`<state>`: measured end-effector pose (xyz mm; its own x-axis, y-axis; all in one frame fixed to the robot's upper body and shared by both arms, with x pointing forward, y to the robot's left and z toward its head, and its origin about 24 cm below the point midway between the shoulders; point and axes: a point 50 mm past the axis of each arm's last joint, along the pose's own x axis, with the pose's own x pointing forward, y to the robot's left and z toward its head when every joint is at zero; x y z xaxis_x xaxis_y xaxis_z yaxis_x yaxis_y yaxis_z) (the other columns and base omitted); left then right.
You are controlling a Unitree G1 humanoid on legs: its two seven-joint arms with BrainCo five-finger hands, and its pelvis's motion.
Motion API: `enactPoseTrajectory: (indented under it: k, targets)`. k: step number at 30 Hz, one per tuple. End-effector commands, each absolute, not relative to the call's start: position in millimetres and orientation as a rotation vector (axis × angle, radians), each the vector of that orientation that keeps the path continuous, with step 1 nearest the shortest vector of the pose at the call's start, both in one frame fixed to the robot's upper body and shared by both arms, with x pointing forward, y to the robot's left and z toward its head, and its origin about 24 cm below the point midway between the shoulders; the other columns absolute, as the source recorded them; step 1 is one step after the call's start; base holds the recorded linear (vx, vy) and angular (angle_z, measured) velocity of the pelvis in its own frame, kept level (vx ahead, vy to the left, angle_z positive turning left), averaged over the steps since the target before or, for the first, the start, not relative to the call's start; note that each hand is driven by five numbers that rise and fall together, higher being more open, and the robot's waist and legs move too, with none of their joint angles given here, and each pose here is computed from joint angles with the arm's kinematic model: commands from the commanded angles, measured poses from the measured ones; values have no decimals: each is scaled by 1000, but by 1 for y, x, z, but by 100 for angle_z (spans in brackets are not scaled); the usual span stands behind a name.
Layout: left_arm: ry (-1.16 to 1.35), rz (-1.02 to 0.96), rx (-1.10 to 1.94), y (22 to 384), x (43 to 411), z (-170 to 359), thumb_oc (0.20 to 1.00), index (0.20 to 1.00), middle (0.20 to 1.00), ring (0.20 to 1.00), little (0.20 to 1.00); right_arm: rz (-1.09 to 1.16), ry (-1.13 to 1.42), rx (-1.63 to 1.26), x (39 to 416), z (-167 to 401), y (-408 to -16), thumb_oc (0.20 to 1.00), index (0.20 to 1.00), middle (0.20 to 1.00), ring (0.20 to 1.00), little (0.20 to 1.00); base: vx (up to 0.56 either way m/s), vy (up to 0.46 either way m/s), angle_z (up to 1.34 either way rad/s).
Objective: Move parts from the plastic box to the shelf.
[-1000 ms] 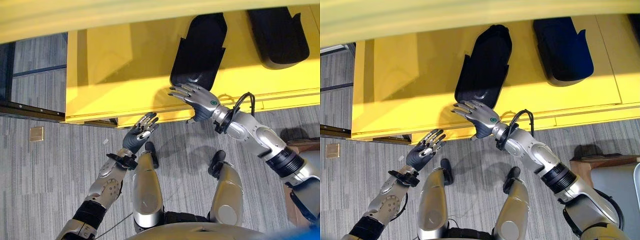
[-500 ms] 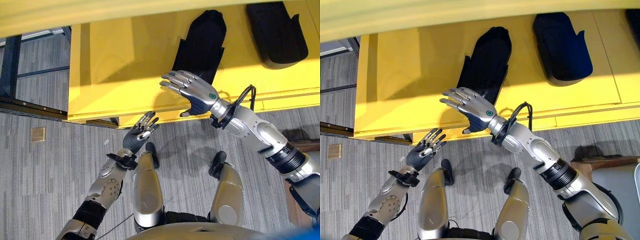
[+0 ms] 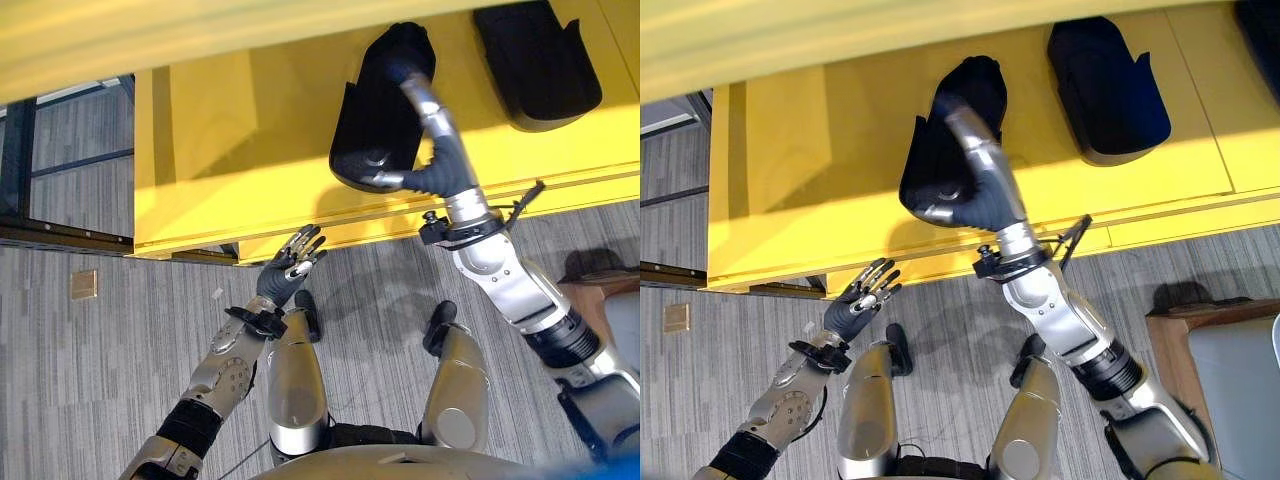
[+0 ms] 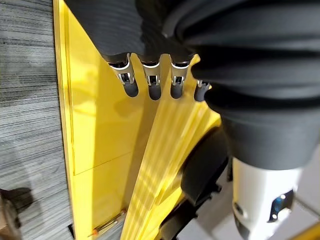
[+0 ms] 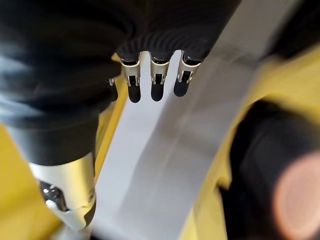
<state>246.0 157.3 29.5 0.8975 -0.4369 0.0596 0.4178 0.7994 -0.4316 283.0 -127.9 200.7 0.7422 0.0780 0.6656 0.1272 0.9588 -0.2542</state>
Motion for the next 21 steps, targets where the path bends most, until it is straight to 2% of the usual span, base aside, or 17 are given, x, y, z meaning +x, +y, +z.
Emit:
enactPoseTrajectory:
  k: [1,7,10,21]
  targets:
    - [-93,-625,-370,143,238,63,1000,1000,1000,1000,1000,-55,-748,-104,278,211,-139,1000,1000,1000,1000,1000,30,65,-9]
    - [-56,-599,-384,152,234,60,1000,1000,1000,1000,1000,-77,-493,-31,291,168,-150,1000,1000,1000,1000,1000,6,25,-13]
    - [-45,-579,-393,155,233,57,1000,1000,1000,1000,1000,-119,-520,-30,293,165,-154,1000,1000,1000,1000,1000,0,0,0]
    - [-40,-582,-423,148,241,58,1000,1000,1000,1000,1000,-33,-426,-74,322,170,-138,1000,1000,1000,1000,1000,-16,-12,2]
